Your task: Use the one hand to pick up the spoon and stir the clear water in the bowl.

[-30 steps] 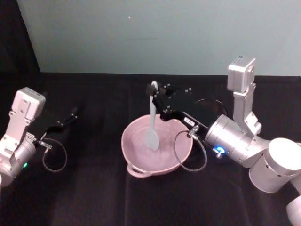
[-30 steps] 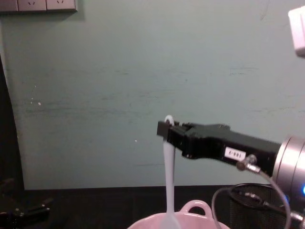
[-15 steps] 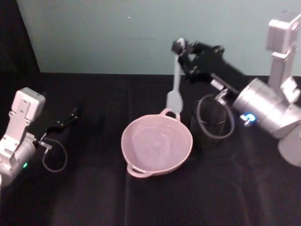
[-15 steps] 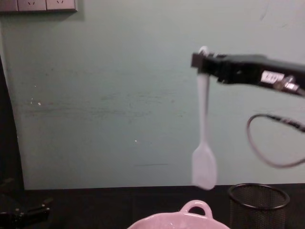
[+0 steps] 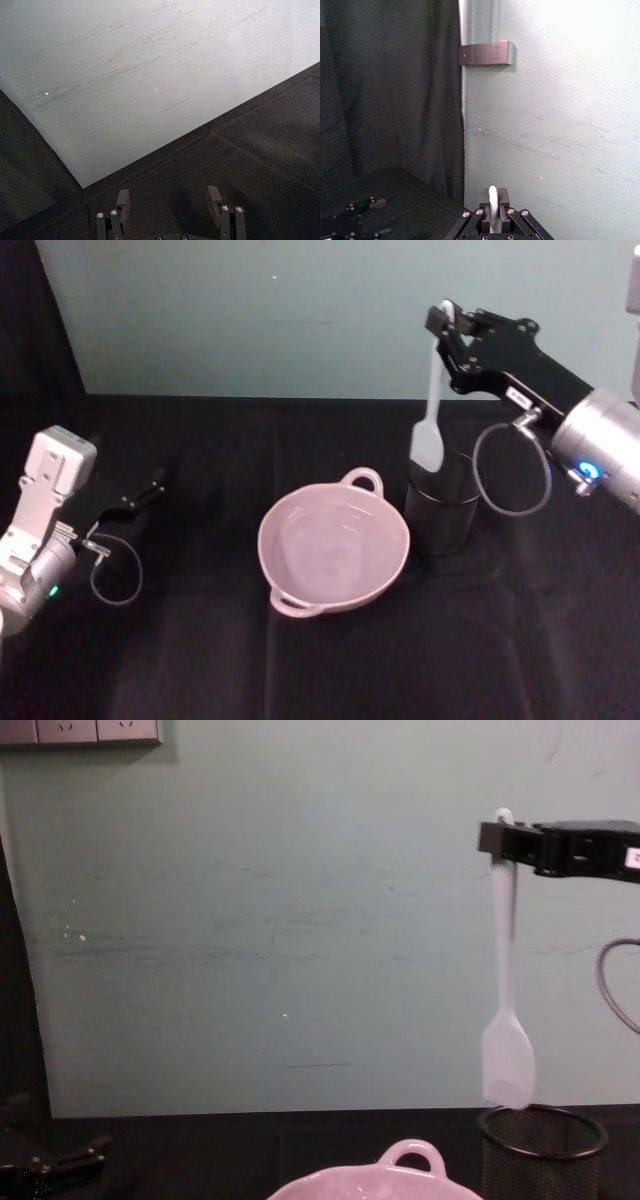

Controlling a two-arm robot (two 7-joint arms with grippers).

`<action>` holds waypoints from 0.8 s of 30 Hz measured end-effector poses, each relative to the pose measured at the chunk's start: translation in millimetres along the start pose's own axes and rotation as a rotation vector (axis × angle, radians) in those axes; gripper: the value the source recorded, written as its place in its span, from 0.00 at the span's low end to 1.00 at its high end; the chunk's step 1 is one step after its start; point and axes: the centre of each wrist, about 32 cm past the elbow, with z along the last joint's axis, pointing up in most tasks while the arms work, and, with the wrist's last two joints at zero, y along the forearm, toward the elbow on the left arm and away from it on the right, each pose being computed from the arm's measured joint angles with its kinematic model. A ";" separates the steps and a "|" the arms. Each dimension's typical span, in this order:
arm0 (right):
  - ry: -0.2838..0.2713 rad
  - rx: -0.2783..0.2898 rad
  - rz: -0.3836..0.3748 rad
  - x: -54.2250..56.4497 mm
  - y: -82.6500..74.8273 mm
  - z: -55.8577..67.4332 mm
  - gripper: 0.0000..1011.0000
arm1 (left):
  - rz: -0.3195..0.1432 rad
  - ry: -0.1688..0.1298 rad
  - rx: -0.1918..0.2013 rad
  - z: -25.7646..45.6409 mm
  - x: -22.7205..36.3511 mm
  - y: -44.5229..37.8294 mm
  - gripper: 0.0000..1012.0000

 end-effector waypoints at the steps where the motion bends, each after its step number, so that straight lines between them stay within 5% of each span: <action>1: 0.004 -0.006 -0.011 1.7 -2.8 -1.1 0.11 | 0.000 0.000 0.000 0.0 0.0 0.0 1.00; 24: 0.136 -0.071 -0.116 11.7 -17.6 -47.3 0.11 | 0.000 0.000 0.000 0.0 0.0 0.0 1.00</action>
